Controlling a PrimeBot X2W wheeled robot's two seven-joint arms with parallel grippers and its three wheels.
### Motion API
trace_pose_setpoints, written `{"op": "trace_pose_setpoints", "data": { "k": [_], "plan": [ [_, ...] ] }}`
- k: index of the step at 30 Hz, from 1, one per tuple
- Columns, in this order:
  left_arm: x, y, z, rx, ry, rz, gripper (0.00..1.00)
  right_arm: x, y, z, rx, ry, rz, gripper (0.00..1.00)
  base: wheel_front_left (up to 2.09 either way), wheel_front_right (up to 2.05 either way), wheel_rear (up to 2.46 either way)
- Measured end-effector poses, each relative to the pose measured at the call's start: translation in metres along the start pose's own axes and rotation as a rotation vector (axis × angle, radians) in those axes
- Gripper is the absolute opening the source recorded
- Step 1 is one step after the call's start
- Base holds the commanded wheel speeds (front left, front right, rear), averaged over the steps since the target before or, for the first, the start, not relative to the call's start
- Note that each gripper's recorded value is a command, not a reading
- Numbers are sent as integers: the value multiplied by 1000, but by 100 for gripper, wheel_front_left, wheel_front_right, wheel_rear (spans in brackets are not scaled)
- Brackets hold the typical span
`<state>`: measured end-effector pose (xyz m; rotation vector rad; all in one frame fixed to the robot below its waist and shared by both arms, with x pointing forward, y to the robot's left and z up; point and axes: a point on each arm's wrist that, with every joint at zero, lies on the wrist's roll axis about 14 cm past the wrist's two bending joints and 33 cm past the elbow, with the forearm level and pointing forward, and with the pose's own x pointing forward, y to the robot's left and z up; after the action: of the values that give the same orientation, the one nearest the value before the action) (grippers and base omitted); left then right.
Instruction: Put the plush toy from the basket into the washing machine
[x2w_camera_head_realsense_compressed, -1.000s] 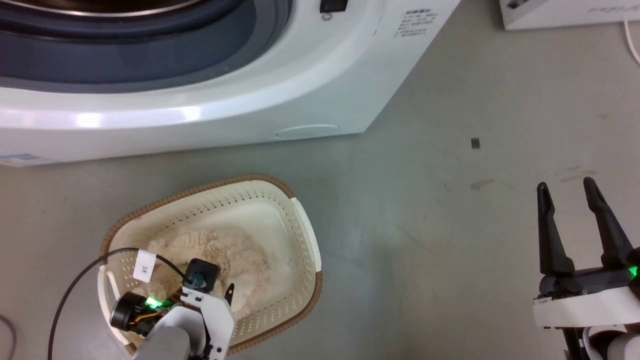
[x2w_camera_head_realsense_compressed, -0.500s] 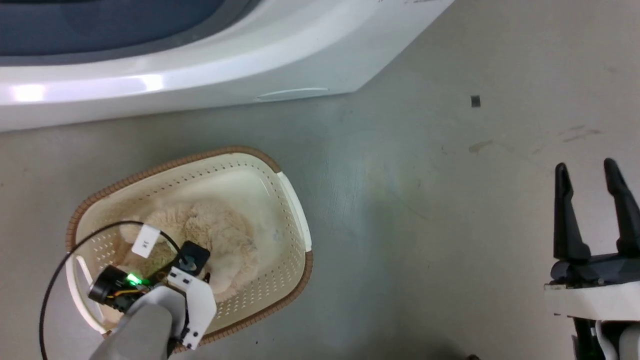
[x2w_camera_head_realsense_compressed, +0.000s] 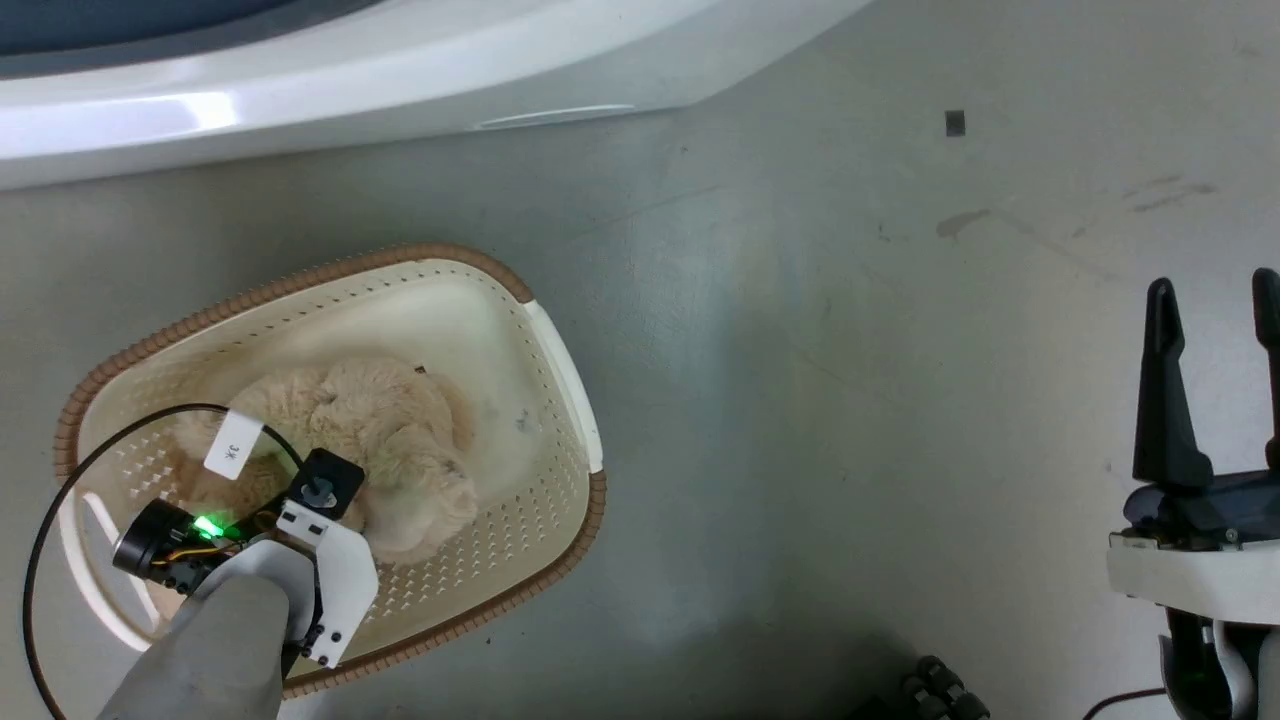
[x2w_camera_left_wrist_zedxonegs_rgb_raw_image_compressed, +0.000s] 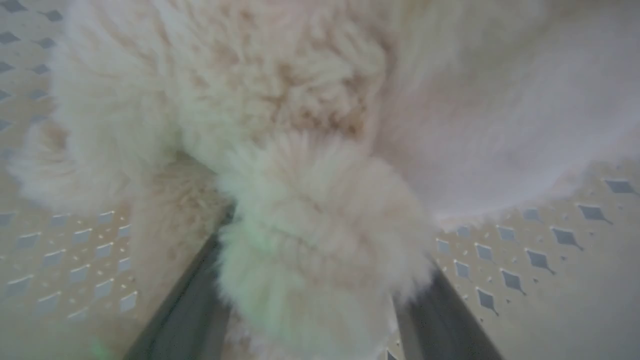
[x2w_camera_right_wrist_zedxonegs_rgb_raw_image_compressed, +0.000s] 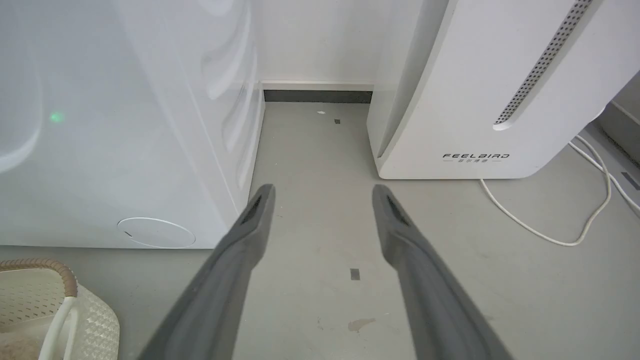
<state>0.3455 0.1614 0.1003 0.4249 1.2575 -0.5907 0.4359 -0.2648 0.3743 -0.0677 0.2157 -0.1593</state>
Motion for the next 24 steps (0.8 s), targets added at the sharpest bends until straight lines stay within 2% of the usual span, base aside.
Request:
{"op": "trace_pose_setpoints", "data": {
  "k": [1,13,20,24],
  "plan": [
    [2,-2,-3,-5,10,-12,0,1,-1,-1,-2,1,-1,100,0,0,0],
    [-22,-5,9,-25,-82,-8,0,-6,-5,27,14,-69,-12,100,0,0,0],
    [-53,-4,23,-68,-180,43,0,-17,-5,58,34,-143,-7,100,0,0,0],
    [-84,-2,44,-81,-296,99,0,-33,-8,82,54,-203,-10,100,0,0,0]
  ]
}}
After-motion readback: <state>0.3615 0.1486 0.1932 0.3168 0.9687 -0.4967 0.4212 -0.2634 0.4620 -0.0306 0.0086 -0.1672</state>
